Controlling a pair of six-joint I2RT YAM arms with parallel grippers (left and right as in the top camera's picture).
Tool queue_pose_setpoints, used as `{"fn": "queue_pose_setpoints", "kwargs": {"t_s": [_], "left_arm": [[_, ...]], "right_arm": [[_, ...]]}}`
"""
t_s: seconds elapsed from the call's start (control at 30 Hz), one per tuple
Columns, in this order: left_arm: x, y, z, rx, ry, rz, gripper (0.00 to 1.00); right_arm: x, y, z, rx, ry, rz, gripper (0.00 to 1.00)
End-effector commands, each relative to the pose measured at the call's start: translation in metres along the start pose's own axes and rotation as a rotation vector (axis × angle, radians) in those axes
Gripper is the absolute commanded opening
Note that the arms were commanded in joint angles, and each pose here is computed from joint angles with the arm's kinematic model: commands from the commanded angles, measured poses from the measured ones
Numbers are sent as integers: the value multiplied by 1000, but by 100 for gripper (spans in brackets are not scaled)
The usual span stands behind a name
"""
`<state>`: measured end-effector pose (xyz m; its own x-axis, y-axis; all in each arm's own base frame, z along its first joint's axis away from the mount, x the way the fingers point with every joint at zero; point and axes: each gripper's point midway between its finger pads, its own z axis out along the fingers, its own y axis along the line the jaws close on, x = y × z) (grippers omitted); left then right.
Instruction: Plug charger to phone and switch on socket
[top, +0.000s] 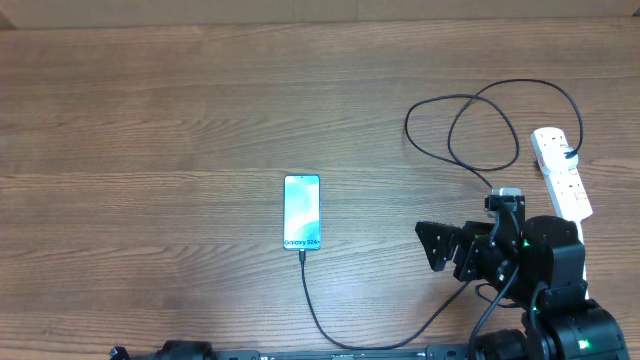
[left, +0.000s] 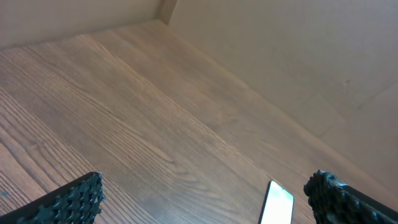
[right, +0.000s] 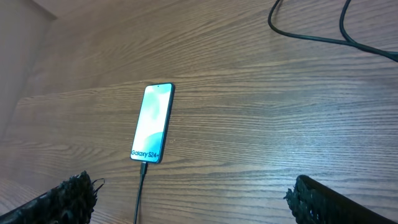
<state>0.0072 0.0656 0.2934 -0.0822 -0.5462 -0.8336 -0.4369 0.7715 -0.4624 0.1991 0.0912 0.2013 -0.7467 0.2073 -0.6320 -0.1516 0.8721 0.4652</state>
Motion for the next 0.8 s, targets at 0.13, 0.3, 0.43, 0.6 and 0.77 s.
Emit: {"fn": "queue_pose_setpoints", "kwargs": {"t_s": [0.13,0.3,0.43,0.6,0.77], "left_arm": [[2,2,-1,0,-8,-22,100],[2,2,-1,0,-8,-22,100],[-5,-2,-1,16,-34,-39,100],[-45,-25,-5,114,-190,-179,100],[-66,-44,6,168,-280,-226,100]], "right_arm": [[-4,1,-3,3,-13,-3,100],[-4,1,-3,3,-13,-3,100],[-4,1,-3,3,-13,-3,100],[-4,1,-3,3,-13,-3,100],[-4,1,-3,3,-13,-3,100]]}}
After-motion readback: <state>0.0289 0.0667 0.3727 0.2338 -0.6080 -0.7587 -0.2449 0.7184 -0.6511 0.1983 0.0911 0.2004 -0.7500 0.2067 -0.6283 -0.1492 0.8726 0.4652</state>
